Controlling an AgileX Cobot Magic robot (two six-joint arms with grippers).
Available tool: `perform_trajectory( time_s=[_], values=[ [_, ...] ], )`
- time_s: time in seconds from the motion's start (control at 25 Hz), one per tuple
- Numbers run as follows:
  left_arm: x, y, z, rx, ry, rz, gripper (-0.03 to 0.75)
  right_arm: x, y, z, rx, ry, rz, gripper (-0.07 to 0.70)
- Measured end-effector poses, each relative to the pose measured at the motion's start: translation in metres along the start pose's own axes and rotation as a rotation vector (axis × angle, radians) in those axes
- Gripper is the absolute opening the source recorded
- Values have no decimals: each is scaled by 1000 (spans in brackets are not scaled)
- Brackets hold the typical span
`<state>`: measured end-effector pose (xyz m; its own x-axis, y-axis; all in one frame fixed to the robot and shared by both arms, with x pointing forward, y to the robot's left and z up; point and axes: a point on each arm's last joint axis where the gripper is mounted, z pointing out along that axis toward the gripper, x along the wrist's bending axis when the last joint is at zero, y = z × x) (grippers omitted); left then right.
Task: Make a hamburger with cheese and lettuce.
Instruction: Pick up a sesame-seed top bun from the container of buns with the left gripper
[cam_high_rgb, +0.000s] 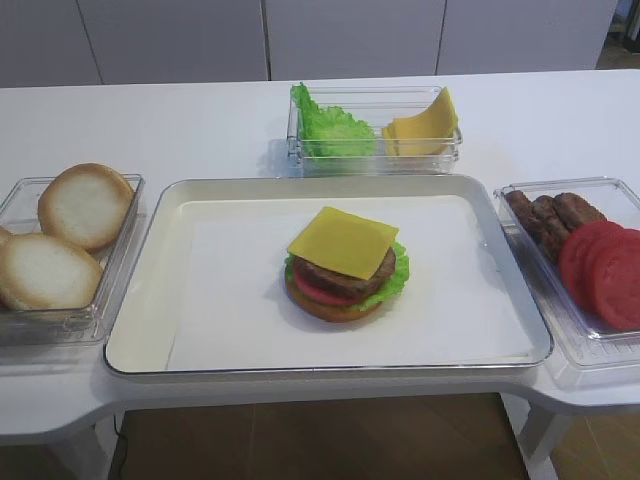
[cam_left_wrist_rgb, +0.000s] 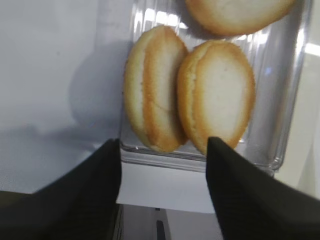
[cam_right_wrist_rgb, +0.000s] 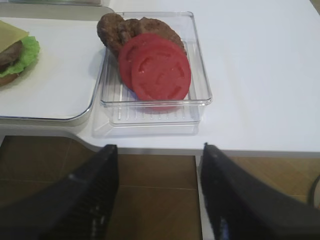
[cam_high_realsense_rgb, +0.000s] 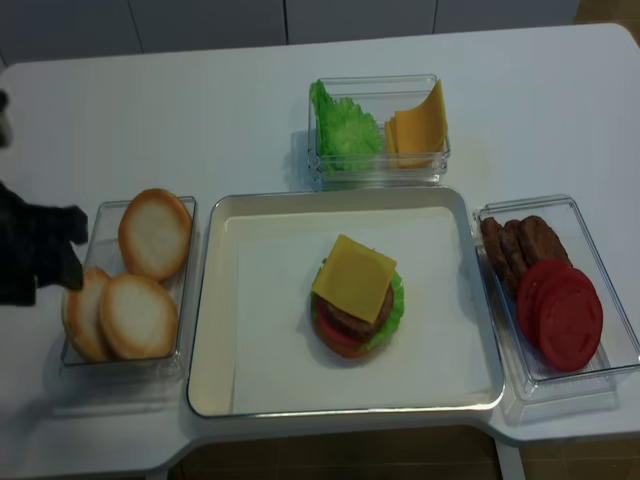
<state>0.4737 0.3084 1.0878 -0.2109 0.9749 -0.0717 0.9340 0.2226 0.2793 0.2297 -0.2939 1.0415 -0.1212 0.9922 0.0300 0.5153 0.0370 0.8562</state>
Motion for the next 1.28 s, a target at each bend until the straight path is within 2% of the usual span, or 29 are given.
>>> perform_trajectory(
  time_s=[0.12,0.28,0.48,0.64,0.96,1.28],
  values=[
    [8,8,23,95,21,-31,406,0,0,0,0,0,0,399],
    [19,14,32,116,0,-66,406,0,0,0,0,0,0,399],
    [18,18,32,80,-20,-37,406,0,0,0,0,0,2,399],
    [18,20,32,59,-22,-32,406,0,0,0,0,0,2,399],
    [17,24,50,117,-22,-27,406,0,0,0,0,0,4,399],
    [15,29,60,118,-46,-6,396,0,0,0,0,0,4,399]
  ],
)
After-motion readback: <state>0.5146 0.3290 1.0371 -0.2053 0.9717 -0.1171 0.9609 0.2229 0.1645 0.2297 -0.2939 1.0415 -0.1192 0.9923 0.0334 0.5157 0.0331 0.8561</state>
